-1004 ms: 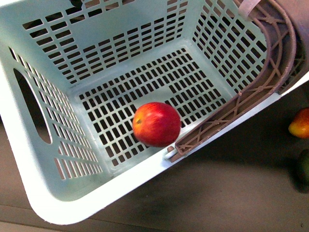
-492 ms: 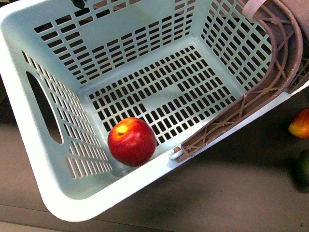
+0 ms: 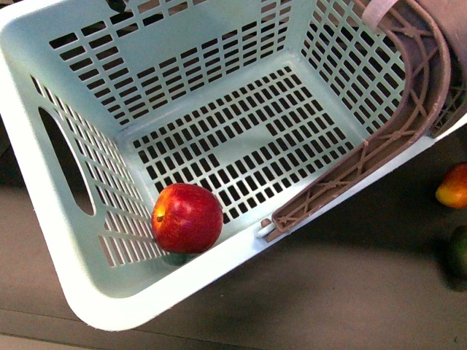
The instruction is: Pick apple with right arm and hold basket with left
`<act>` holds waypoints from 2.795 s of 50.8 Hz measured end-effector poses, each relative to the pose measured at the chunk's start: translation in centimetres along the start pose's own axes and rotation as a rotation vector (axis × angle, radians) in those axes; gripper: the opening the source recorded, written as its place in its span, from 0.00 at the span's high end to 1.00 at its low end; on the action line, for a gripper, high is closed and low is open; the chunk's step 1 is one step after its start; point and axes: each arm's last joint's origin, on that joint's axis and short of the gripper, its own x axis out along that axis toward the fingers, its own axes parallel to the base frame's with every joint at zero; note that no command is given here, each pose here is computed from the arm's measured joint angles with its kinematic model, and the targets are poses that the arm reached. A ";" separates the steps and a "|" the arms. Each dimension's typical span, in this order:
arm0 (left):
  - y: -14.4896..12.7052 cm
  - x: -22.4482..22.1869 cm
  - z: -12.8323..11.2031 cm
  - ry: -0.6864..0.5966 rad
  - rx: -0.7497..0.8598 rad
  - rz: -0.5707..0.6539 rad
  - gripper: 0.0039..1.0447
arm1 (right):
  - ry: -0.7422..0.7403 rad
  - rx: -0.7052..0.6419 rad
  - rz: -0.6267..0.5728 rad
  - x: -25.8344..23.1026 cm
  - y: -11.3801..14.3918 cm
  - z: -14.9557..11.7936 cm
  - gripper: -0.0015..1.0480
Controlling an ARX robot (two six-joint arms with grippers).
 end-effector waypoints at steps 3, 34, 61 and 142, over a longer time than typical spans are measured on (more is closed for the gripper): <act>0.0 0.0 0.0 0.001 0.001 -0.001 0.82 | -0.002 0.000 0.003 -0.3 0.0 0.1 0.98; 0.0 0.0 0.0 0.003 -0.001 -0.001 0.82 | -0.010 0.000 0.003 -1.9 0.0 0.3 0.98; 0.0 0.0 0.0 0.001 -0.002 -0.001 0.82 | -0.004 0.001 0.003 -3.4 0.0 -0.1 0.98; 2.3 -1.5 5.4 -0.513 -0.320 -0.042 0.82 | -0.005 0.003 0.003 -3.4 0.0 -0.1 0.08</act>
